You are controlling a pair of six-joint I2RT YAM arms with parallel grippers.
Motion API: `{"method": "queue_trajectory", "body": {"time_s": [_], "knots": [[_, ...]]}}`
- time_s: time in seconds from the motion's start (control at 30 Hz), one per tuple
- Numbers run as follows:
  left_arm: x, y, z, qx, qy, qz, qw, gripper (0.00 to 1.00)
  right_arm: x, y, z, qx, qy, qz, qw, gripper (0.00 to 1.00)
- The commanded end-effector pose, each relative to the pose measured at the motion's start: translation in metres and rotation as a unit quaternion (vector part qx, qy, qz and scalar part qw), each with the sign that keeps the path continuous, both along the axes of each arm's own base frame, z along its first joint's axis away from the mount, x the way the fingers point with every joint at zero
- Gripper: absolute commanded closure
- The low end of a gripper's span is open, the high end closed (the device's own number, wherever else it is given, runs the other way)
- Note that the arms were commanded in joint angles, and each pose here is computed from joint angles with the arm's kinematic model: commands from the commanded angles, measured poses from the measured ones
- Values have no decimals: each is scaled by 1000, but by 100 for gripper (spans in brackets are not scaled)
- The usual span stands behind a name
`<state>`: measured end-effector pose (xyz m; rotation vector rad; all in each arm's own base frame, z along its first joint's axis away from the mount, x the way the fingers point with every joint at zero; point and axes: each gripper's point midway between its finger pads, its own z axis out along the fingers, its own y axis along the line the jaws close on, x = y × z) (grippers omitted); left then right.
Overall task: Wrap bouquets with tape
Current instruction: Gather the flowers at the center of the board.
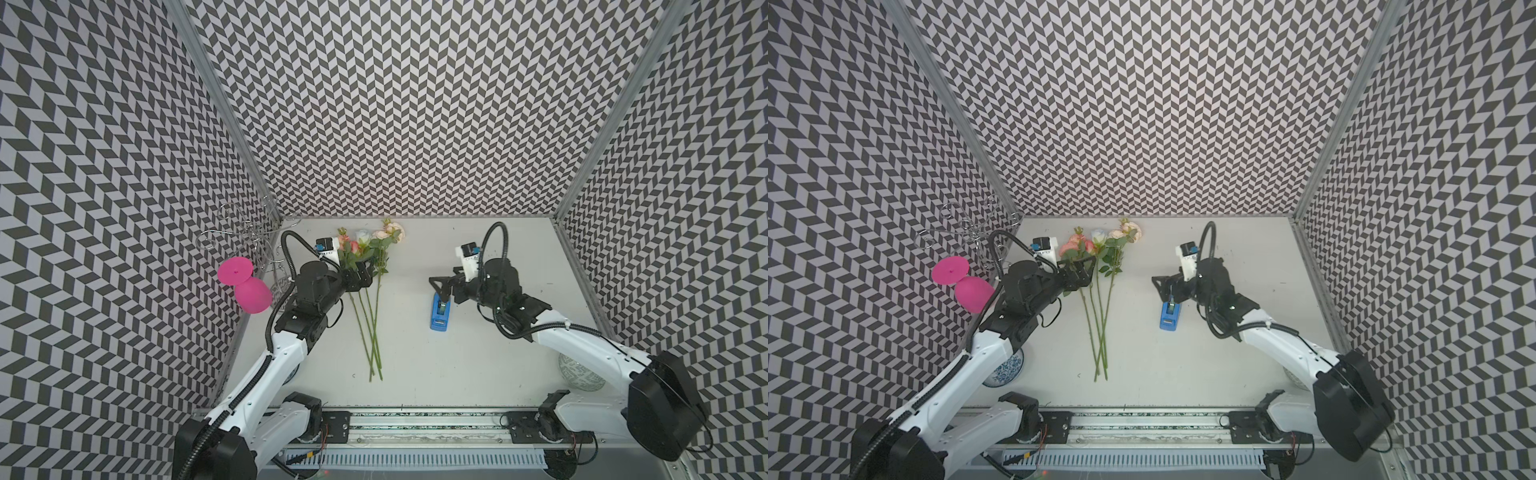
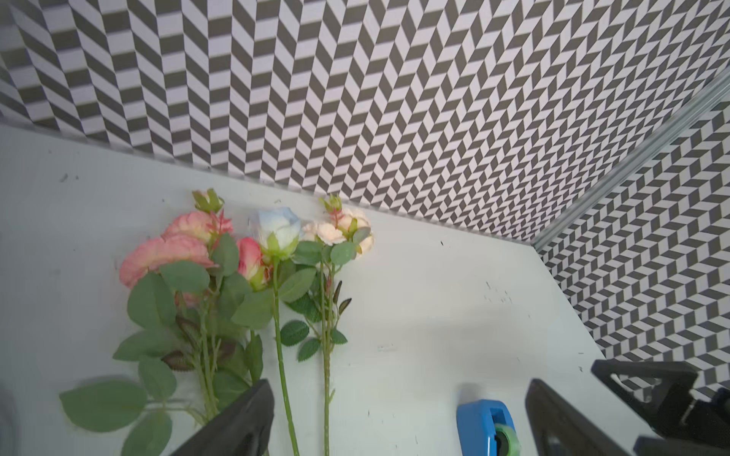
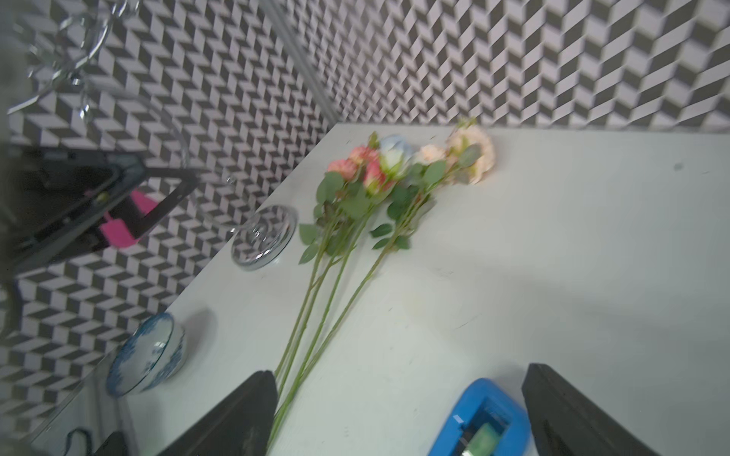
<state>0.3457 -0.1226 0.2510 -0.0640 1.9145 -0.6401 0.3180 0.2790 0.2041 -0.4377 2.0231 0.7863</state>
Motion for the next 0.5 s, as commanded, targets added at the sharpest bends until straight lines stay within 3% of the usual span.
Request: {"method": "queue_trajectory", "body": {"time_s": [0.0,0.23,0.47], "knots": [[-18,-9,-23,-23,74,-33,996,0,-10,34,-13,-2,33,-6,999,1],[-26,-5,-51,-39,120,-35,991,0,-23,124,-67,-37,80,52,995,1],[-28,7,-56,-32,126,-16,991,0,-17,185,-120,-70,115,73,988,1]]}}
